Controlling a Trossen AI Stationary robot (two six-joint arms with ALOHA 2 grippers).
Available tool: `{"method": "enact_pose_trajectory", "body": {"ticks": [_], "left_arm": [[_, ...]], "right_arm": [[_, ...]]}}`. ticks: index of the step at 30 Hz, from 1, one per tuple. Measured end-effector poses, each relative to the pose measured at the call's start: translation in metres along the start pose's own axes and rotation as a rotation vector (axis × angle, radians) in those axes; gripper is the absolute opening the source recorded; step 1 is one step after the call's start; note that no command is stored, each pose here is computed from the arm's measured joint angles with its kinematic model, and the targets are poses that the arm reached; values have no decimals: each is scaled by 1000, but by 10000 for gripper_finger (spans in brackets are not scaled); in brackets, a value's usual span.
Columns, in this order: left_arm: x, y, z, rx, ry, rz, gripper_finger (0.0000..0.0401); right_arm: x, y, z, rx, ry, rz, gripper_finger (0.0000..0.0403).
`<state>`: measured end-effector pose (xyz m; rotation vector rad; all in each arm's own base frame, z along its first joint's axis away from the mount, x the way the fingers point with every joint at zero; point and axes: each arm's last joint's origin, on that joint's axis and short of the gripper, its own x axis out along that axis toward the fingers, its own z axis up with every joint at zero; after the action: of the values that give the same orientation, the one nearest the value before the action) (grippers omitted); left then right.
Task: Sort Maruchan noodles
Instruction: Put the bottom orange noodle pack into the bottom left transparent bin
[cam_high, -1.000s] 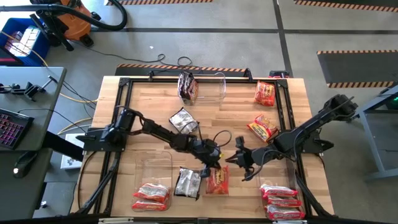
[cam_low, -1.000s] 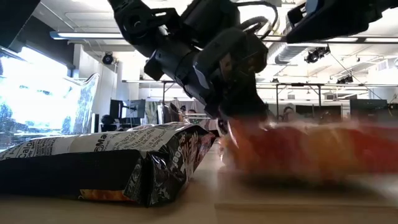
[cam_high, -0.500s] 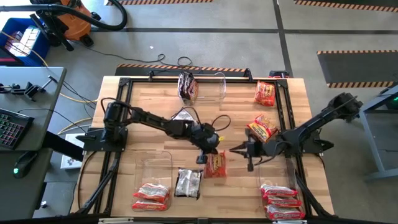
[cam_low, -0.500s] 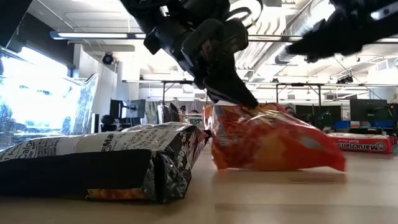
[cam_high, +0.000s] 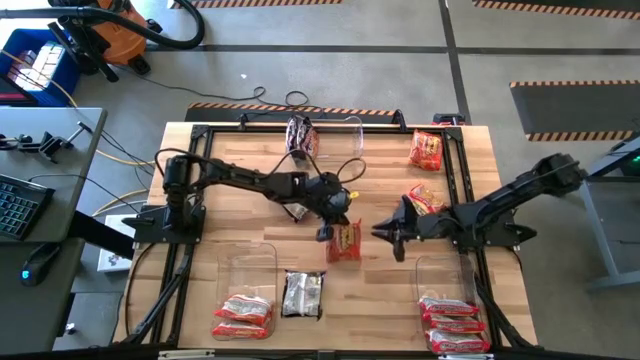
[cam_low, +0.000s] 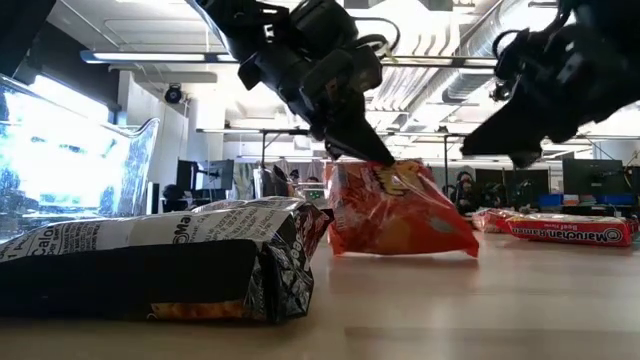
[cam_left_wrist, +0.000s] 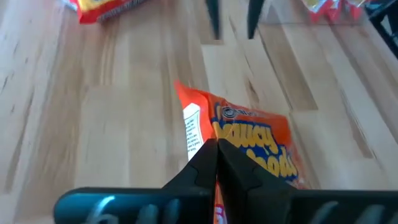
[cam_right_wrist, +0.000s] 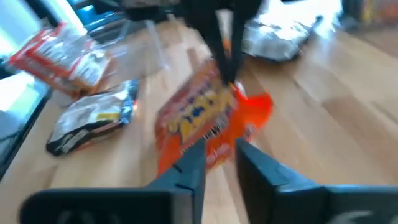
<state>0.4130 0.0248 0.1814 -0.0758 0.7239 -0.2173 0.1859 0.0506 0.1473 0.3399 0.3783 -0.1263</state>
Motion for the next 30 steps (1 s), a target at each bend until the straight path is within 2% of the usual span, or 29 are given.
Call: {"method": "enact_pose_trajectory", "body": {"ticks": [6,9,12,20,30], "left_arm": [[-12,11,5,2,-29,34,0],[-19,15,10,5,-55,51,0],[-24,19,12,2,-72,62,0],[-26,24,13,-3,-82,72,0],[-43,21,23,7,-125,92,0]], "right_arm": [[11,-13,-8,149,23,-91,185],[20,-15,-10,188,11,-77,227],[30,-15,-12,194,-19,-46,251],[56,-29,-30,193,-83,-78,259],[96,-31,-44,135,-144,71,259]]}}
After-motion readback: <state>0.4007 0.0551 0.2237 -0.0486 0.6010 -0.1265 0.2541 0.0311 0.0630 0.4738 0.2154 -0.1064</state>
